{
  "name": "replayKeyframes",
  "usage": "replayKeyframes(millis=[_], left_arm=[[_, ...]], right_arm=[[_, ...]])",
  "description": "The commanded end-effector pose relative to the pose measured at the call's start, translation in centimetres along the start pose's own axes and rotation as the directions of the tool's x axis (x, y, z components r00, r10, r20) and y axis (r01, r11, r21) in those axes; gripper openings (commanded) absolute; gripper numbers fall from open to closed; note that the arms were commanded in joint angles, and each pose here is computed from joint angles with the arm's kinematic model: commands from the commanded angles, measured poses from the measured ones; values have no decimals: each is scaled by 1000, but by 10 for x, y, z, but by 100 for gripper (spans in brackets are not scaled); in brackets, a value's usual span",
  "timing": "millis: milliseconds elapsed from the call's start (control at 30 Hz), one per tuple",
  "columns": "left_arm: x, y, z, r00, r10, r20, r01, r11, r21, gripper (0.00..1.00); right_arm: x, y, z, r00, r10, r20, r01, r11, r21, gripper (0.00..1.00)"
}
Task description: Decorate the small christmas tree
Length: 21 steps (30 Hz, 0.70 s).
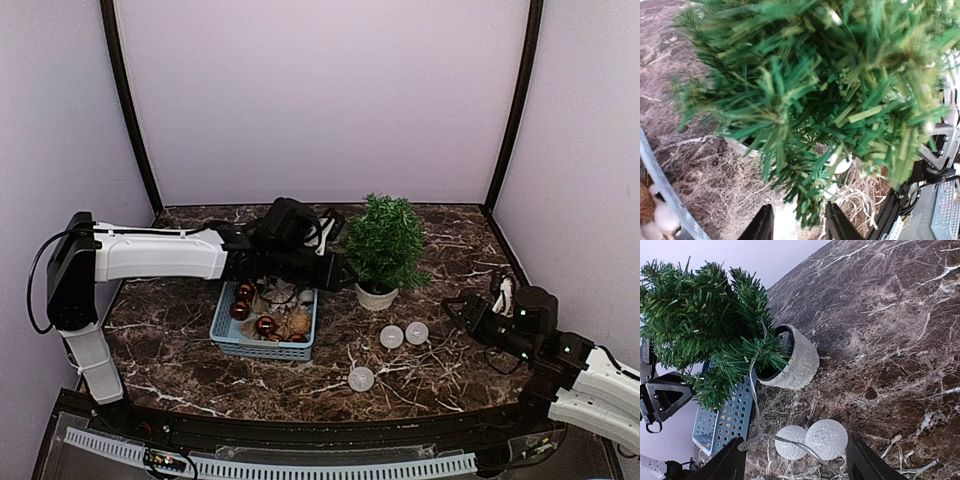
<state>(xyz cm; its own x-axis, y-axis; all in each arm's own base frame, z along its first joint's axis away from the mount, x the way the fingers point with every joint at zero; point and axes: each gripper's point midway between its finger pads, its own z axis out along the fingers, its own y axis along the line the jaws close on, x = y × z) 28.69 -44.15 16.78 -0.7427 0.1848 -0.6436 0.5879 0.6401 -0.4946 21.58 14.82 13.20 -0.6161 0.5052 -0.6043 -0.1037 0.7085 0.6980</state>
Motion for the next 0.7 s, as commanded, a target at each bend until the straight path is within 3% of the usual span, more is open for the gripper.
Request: replayKeyframes(millis=[0, 167, 433, 567, 667], left_arm=[[-18, -4, -34, 997, 32, 69, -30, 999, -28, 44], [-22, 3, -55, 993, 48, 110, -39, 996, -78, 58], [-18, 10, -77, 988, 40, 151, -24, 994, -108, 74], [-13, 10, -86, 987, 36, 157, -20, 994, -103, 76], [-10, 12, -90, 987, 41, 158, -25, 994, -106, 76]], right_arm=[[6, -4, -3, 1000, 26, -8, -26, 1000, -4, 68], [22, -11, 2, 996, 8, -84, -6, 1000, 27, 63], [36, -7, 8, 992, -19, -123, 20, 1000, 3, 70], [44, -16, 14, 989, -25, -144, 29, 999, 30, 62], [47, -15, 18, 986, -47, -157, 51, 998, 21, 50]])
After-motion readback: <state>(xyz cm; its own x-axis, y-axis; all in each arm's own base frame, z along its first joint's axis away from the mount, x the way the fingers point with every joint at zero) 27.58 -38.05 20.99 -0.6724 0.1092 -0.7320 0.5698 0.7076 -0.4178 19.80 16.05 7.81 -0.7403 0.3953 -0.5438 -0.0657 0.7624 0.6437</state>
